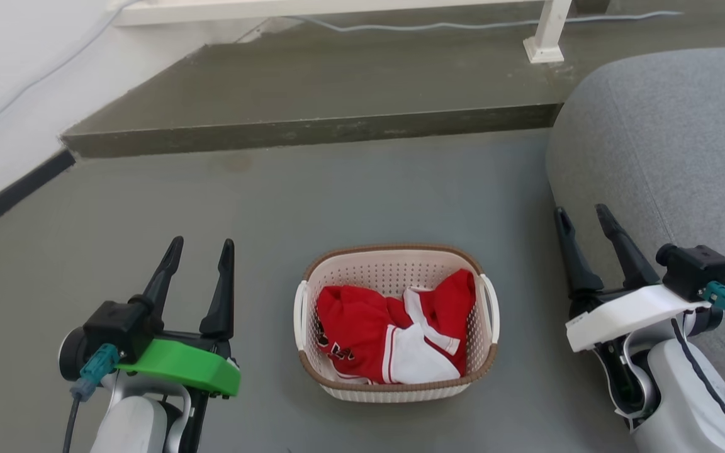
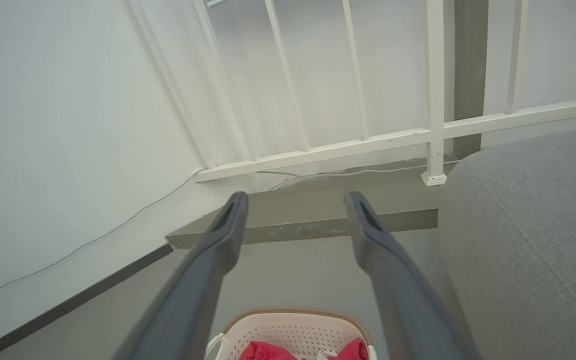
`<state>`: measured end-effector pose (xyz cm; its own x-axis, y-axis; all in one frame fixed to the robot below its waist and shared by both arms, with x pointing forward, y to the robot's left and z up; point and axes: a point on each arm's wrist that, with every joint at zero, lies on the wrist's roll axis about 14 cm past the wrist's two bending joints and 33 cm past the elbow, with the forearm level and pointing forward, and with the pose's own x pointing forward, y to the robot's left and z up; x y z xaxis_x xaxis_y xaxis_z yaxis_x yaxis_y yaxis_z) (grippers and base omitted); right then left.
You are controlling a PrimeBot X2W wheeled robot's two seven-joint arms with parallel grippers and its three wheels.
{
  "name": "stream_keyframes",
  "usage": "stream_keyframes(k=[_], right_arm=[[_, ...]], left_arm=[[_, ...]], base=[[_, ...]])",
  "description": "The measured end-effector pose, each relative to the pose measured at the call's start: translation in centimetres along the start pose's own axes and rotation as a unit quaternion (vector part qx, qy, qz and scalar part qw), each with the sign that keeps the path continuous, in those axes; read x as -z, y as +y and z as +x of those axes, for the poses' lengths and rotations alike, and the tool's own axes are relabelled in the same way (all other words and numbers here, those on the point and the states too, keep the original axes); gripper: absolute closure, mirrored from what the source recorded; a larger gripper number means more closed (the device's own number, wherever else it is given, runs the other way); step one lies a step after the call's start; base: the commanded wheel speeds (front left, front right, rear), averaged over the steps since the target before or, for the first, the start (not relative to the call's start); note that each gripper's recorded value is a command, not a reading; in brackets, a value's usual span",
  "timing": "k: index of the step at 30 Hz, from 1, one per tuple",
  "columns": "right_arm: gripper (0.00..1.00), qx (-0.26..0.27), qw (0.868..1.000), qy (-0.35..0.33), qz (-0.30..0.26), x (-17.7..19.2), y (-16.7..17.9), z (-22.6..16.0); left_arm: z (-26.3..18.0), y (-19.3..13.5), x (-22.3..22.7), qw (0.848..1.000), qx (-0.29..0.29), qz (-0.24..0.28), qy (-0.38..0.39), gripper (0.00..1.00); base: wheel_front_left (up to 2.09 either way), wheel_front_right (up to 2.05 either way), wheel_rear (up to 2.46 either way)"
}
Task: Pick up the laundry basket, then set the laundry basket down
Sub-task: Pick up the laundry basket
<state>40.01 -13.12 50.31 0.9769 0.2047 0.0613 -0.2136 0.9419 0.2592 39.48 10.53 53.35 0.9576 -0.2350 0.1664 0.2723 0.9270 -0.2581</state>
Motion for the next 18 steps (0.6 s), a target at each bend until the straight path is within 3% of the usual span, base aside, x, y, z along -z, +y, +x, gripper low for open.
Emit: stream_keyframes(k=[18], right_arm=[[0.00,0.038,0.998,0.042,-0.001,3.2,-3.8,1.8]], left_arm=[[3.6,-0.2,3.5,0.999,0.020,-0.012,0.035,0.00]], base=[[0.00,0.00,0.00]])
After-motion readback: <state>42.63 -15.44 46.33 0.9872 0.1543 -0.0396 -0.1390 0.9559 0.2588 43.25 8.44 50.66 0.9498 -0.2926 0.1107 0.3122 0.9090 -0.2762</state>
